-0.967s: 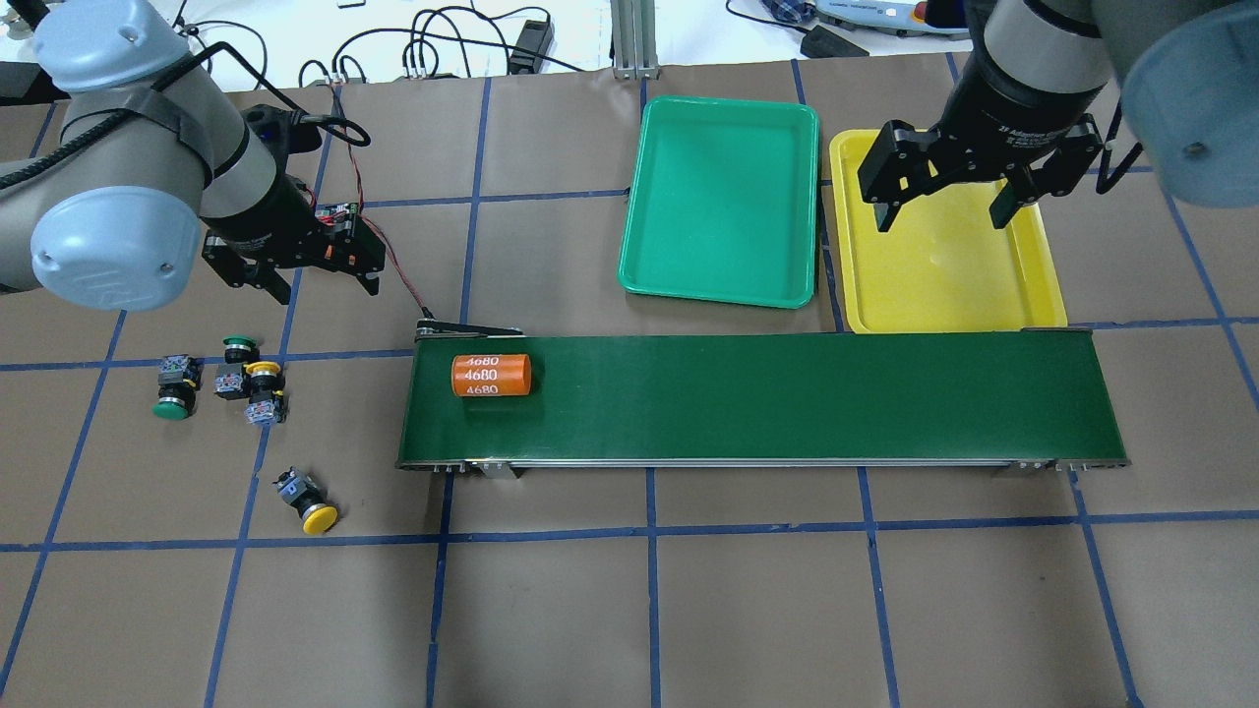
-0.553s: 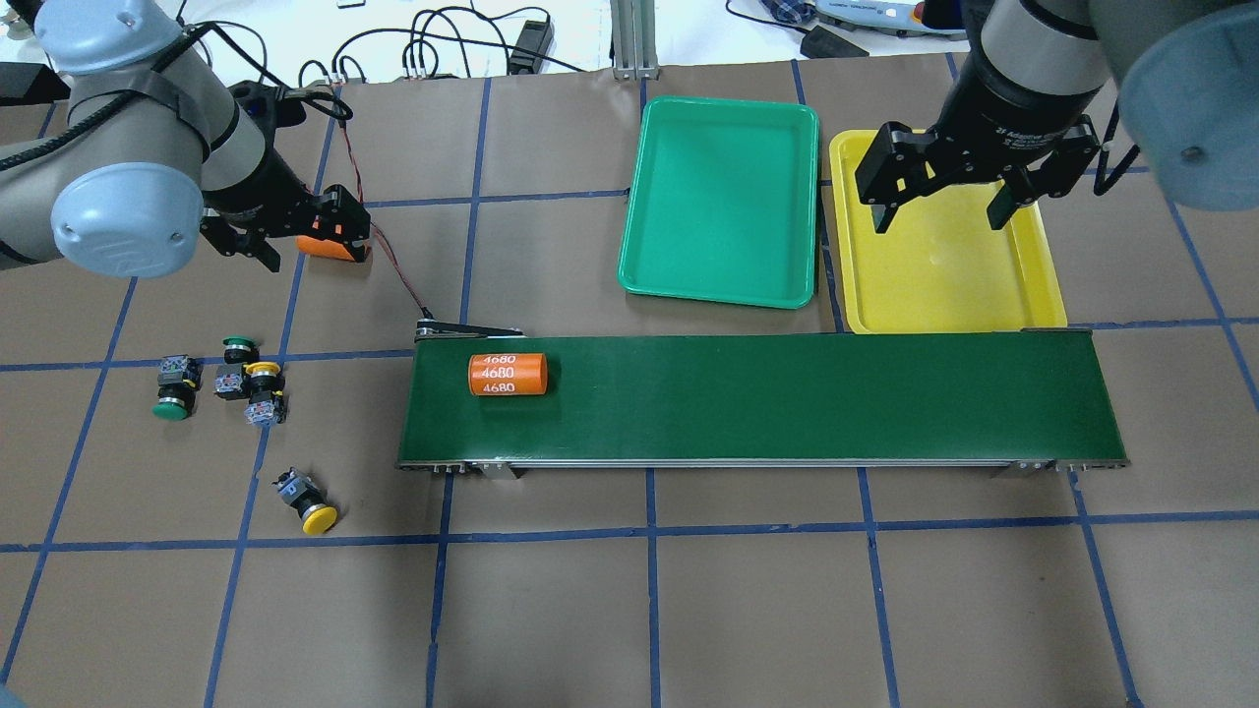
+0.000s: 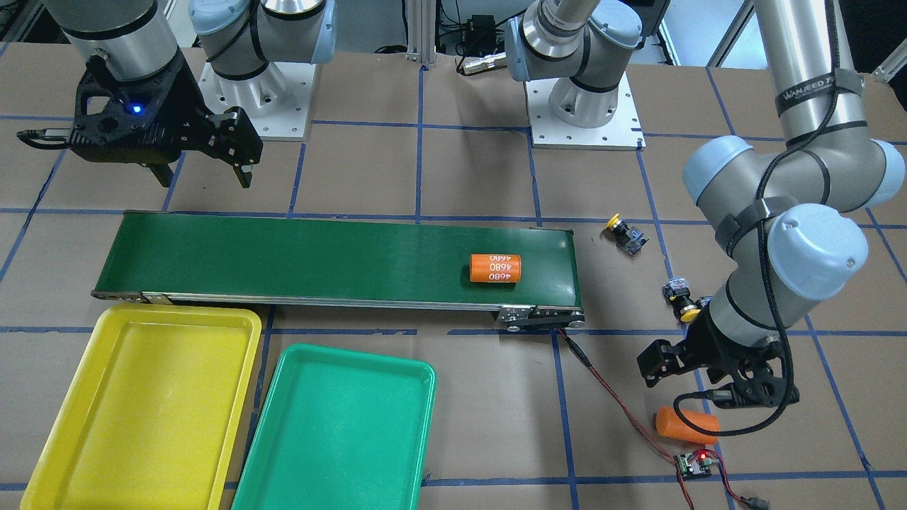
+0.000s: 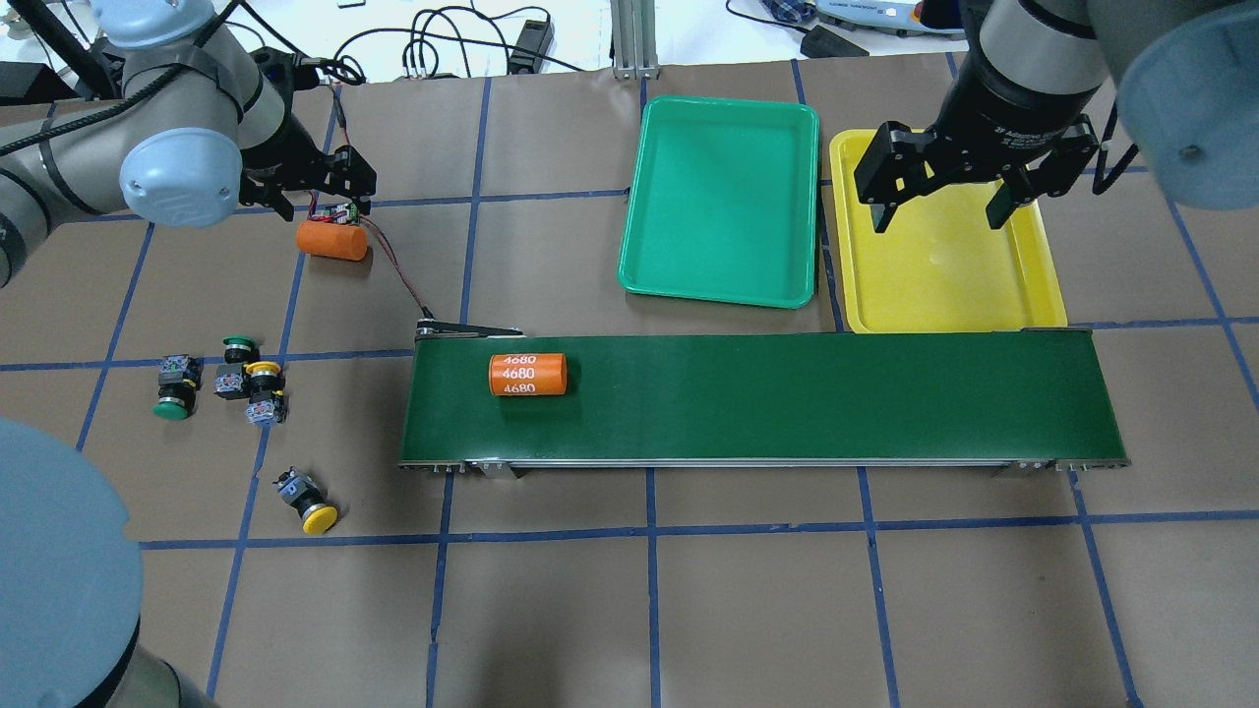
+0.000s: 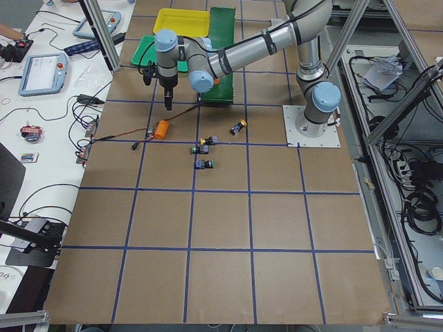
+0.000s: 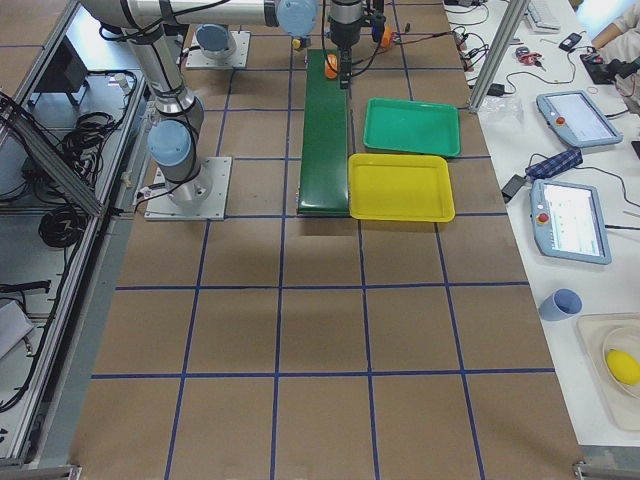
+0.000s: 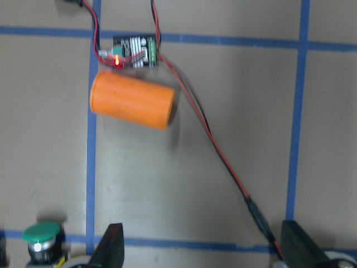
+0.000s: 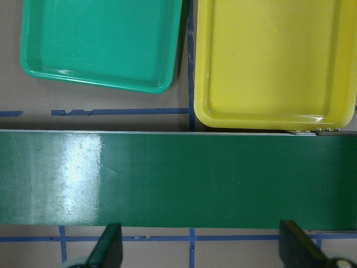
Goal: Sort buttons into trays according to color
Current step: 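Grasp the second orange cylinder with the left gripper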
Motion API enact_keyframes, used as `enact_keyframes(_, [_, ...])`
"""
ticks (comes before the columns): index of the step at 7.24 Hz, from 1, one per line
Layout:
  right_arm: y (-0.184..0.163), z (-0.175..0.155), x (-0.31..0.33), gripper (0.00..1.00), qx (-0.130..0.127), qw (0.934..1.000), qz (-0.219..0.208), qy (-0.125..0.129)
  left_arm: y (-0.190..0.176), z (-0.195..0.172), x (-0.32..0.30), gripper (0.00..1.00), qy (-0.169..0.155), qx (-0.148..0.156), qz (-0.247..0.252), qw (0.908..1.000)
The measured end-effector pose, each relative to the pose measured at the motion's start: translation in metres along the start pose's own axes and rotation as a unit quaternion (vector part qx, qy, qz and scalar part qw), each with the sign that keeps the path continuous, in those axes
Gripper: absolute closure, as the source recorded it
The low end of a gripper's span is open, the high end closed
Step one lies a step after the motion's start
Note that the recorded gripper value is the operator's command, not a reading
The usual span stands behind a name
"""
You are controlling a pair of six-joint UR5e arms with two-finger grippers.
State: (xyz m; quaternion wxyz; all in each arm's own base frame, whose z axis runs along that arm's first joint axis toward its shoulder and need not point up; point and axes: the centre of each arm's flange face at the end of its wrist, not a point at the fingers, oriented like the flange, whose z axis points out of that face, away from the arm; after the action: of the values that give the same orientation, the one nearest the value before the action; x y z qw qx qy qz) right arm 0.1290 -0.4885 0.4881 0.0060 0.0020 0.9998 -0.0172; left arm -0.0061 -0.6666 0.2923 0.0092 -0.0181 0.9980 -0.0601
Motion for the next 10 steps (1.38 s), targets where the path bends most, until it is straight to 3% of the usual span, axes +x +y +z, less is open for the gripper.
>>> enact_keyframes(3, [0.000, 0.000, 0.000, 0.00, 0.000, 1.0000, 0.000, 0.000, -0.031, 0.053, -0.042, 0.00, -0.002, -0.004, 0.042, 0.9991])
enact_keyframes(5, [0.000, 0.000, 0.000, 0.00, 0.000, 1.0000, -0.001, 0.000, -0.035, 0.082, -0.056, 0.00, 0.005, -0.018, 0.043, 0.9989])
enact_keyframes(10, [0.000, 0.000, -0.001, 0.00, 0.000, 1.0000, -0.001, 0.000, -0.038, 0.087, -0.054, 0.00, 0.027, -0.016, 0.048, 0.9984])
